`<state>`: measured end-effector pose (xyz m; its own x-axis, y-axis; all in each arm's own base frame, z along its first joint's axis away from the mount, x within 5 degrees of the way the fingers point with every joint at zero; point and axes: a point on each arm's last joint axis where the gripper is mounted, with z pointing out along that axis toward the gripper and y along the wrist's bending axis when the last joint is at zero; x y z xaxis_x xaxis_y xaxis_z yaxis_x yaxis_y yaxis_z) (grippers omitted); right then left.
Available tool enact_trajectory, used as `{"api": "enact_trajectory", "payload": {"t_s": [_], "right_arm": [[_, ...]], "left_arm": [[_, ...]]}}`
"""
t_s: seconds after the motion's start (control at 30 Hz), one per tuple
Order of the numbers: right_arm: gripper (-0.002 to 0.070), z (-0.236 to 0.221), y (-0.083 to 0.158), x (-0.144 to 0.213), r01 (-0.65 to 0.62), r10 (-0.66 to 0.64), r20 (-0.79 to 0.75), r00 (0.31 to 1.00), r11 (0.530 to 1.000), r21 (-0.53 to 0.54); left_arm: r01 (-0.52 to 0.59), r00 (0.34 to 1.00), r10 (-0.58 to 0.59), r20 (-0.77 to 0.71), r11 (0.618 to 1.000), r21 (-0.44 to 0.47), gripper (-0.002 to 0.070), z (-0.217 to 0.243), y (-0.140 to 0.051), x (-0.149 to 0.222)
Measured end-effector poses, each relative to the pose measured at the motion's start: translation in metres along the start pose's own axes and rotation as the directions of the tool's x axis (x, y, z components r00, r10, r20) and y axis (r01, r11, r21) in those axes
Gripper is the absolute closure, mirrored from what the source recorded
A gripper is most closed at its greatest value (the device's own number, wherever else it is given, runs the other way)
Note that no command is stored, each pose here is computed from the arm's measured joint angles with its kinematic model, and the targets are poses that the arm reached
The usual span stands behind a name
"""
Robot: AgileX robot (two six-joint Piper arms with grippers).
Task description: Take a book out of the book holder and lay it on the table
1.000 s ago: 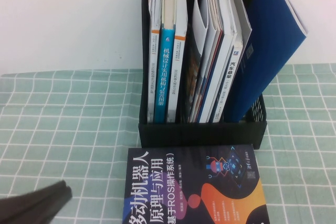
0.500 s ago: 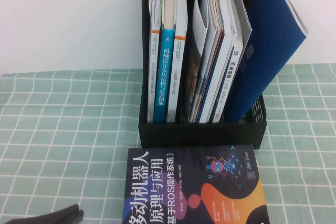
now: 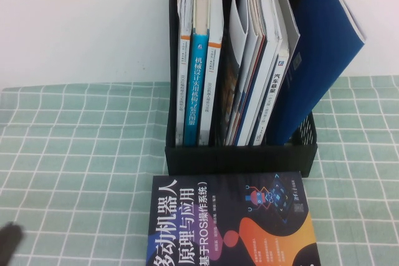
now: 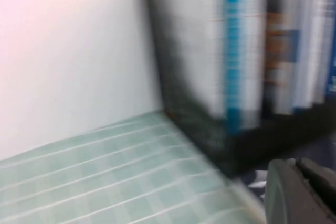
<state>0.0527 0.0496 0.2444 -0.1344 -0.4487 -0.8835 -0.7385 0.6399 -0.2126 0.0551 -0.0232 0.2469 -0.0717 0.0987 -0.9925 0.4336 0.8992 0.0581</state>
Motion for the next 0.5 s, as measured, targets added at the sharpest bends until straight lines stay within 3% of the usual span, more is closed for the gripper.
{"api": "enact_trajectory", "payload": {"t_s": [0.17, 0.33, 0.5], "right_arm": [[0.0678, 0.001, 0.001, 0.003, -0.002, 0.002, -0.012, 1.0, 1.0, -0.003], [0.0678, 0.001, 0.001, 0.004, -0.004, 0.004, -0.022, 1.0, 1.0, -0.005], [0.0678, 0.001, 0.001, 0.004, -0.004, 0.004, -0.029, 1.0, 1.0, -0.006]], "left_arm": [[0.069, 0.997, -0.062, 0.038, 0.973, -0.219, 0.0678, -0.003, 0.01, 0.032], [0.109, 0.994, -0.103, 0.034, 0.934, -0.339, 0.0678, -0.001, 0.015, 0.057], [0.154, 0.98, -0.19, -0.051, 0.905, -0.396, 0.0678, -0.003, 0.018, 0.068]]}}
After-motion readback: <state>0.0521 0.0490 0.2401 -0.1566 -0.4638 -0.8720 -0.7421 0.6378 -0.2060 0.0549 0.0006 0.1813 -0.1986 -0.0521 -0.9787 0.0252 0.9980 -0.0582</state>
